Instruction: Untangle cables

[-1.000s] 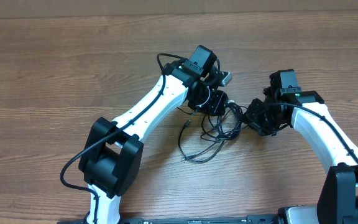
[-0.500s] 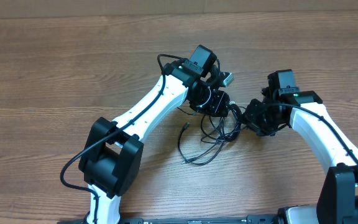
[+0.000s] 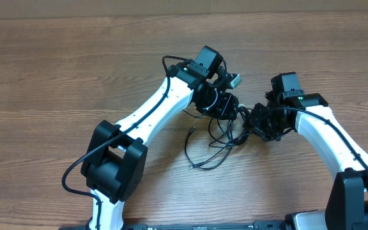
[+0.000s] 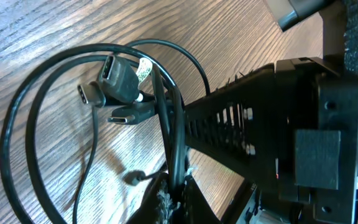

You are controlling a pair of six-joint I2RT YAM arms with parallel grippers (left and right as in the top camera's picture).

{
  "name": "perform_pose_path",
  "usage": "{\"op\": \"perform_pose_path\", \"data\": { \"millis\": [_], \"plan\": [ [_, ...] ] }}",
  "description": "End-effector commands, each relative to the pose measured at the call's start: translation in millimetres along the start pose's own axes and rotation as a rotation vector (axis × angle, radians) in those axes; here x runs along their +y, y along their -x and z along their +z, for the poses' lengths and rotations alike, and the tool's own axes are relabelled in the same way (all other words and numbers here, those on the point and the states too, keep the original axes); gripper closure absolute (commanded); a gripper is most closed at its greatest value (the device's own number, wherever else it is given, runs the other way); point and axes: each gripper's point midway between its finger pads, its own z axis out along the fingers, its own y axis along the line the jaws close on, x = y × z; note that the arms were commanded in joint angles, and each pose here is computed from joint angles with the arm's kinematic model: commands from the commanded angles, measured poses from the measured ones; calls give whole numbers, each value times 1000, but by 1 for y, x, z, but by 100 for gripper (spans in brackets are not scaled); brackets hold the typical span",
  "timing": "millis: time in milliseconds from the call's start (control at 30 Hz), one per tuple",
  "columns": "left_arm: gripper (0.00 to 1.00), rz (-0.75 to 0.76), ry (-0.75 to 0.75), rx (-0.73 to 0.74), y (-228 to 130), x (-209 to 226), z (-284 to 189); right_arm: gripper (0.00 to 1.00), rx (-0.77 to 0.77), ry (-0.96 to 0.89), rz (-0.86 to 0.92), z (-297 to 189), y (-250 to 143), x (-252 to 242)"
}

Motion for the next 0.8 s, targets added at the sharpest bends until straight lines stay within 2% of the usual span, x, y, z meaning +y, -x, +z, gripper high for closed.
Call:
{"op": "perform_pose_path", "data": {
  "millis": [0,233,467,633,767],
  "plan": [
    [96,46,-44,-18,5,-18,-7,85,9,-14,3,7,-4,-6],
    [96,43,2,-25,6,-10,-7,96,12,-16,4,10,-6,-8],
    [96,9,160,-12,0,18,-9,96,-7,8,-7,10,0,-3],
    [96,-30,336,24,-14,50,-15,96,4,140,-34,8,2,22],
    [96,-52,420,55,-24,65,-19,96,27,347,-99,-2,2,62]
  ]
}}
